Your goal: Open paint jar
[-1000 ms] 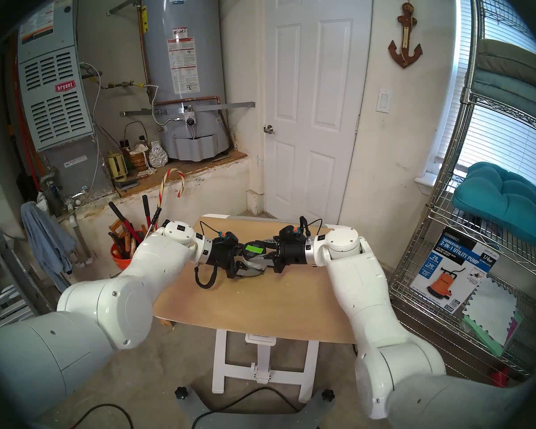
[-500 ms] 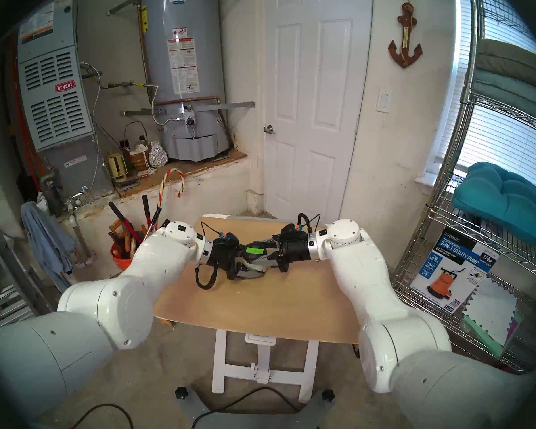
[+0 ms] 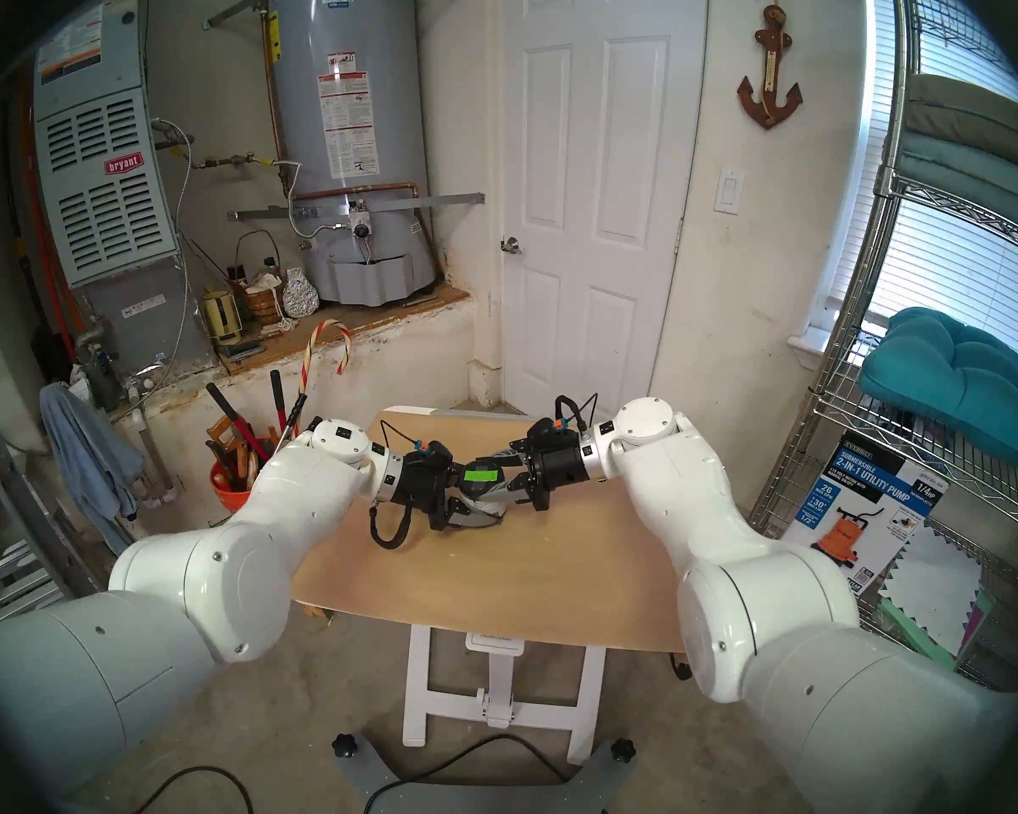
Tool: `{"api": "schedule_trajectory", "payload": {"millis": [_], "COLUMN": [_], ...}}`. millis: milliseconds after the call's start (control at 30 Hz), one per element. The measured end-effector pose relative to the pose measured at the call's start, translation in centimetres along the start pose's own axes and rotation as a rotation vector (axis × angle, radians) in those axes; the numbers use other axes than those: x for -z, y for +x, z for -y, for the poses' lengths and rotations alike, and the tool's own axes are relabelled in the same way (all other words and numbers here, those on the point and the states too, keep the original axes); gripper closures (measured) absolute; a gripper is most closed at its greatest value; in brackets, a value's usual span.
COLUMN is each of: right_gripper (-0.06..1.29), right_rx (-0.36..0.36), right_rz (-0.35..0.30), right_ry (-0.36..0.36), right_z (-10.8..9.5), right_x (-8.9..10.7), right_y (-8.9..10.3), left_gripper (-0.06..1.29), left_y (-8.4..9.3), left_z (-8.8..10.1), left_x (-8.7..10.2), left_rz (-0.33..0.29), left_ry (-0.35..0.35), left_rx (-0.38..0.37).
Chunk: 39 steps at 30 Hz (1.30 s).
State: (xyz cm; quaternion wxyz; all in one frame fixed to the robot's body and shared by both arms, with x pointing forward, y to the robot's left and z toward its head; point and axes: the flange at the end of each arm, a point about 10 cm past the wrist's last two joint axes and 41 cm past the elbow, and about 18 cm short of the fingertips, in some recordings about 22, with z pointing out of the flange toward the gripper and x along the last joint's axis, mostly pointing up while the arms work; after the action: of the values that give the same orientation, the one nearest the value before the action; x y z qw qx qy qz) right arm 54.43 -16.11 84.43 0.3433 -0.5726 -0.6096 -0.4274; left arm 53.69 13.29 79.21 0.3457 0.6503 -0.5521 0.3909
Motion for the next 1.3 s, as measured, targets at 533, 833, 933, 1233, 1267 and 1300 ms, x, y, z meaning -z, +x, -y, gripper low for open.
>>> {"api": "schedule_trajectory", "payload": {"millis": [533, 833, 933, 1233, 1267, 1300], "right_gripper": [0.6, 0.6, 0.6, 0.6, 0.6, 0.6], "right_rx": [0.011, 0.025, 0.036, 0.098, 0.103, 0.109], "right_rz": [-0.016, -0.014, -0.012, 0.029, 0.034, 0.04], "right_ry": [0.024, 0.014, 0.008, 0.011, 0.012, 0.013], "right_z": [-0.4, -0.7, -0.8, -1.4, -1.5, -1.6], "right_x": [0.0, -0.2, -0.5, -1.4, -1.4, -1.5], "right_y": [-0.2, -0.2, -0.1, 0.8, 0.9, 1.0], "left_gripper": [0.47, 0.47, 0.47, 0.47, 0.47, 0.47], "left_y": [0.0, 0.0, 0.0, -0.1, -0.1, -0.1], "left_z": [0.0, 0.1, 0.2, 0.6, 0.6, 0.6], "left_x": [0.0, 0.2, 0.5, 1.3, 1.3, 1.4], "left_rz": [0.001, 0.006, 0.008, 0.026, 0.027, 0.029], "left_ry": [-0.003, -0.005, -0.002, 0.009, 0.009, 0.009], "left_rx": [-0.001, -0.004, -0.006, -0.014, -0.014, -0.015]}}
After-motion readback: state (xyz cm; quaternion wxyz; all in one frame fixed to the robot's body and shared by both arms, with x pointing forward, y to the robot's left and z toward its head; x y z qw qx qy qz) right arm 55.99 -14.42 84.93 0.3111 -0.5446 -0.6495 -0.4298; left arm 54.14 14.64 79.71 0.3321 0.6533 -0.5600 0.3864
